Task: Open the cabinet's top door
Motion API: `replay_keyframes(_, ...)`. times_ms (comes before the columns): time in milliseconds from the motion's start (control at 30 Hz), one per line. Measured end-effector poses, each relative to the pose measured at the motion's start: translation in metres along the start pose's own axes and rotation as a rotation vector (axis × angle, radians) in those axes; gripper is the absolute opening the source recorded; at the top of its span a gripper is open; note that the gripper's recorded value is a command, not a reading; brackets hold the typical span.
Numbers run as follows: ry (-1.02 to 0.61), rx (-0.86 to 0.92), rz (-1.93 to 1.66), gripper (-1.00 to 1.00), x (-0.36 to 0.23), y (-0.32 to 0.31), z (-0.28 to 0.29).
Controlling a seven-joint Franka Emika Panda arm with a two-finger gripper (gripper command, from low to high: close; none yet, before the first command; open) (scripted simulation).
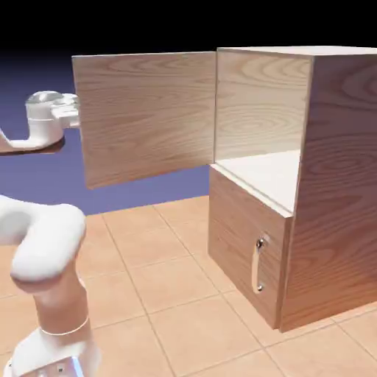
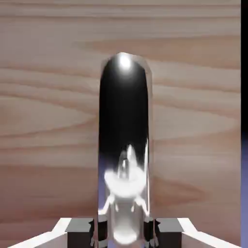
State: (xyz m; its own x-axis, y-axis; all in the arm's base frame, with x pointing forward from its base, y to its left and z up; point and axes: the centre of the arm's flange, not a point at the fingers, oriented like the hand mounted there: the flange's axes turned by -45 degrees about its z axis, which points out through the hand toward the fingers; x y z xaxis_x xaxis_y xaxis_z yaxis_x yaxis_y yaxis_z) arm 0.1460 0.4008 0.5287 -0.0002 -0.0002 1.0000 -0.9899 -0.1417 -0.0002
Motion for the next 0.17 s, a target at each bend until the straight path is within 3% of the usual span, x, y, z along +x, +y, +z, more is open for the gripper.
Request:
replay_keyframes(133,0.0,-0.077,0.0,-1.0,0.0,-0.012,-0.026)
replay_keyframes(167,0.0,-0.092,0.0,1.0,0.0,-0.015,-0.031)
